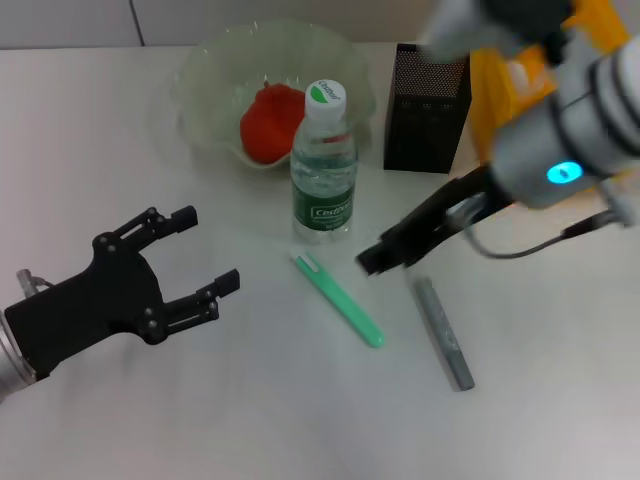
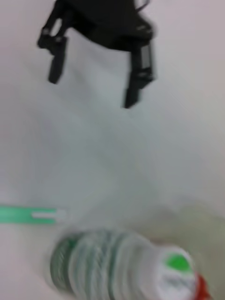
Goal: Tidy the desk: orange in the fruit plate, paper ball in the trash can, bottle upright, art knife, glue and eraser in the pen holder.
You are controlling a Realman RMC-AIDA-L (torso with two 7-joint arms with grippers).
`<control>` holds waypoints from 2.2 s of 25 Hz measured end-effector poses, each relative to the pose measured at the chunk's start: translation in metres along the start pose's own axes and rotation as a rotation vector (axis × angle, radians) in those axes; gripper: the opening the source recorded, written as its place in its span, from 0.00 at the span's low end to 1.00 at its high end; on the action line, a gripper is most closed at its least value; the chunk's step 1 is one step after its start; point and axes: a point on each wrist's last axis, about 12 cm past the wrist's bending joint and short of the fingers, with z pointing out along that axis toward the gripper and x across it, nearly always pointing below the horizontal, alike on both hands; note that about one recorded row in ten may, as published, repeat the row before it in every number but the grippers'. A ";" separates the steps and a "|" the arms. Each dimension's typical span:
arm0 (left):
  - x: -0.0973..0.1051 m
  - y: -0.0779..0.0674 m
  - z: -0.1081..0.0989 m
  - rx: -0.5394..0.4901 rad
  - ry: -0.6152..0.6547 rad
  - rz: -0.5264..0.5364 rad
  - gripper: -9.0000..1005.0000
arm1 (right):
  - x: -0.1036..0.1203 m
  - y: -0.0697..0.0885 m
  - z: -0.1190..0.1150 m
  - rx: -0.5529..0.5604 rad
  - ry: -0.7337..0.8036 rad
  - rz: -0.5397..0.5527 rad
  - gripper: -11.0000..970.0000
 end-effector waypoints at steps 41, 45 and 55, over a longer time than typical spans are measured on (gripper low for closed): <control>0.004 -0.003 -0.011 -0.059 -0.007 -0.022 0.85 | -0.029 0.014 0.101 0.116 0.261 -0.107 0.54; 0.004 -0.003 -0.010 -0.058 -0.007 -0.023 0.85 | -0.028 0.016 0.102 0.109 0.265 -0.108 0.51; 0.005 -0.005 -0.011 -0.059 -0.007 -0.028 0.85 | -0.026 0.019 0.104 0.099 0.281 -0.115 0.33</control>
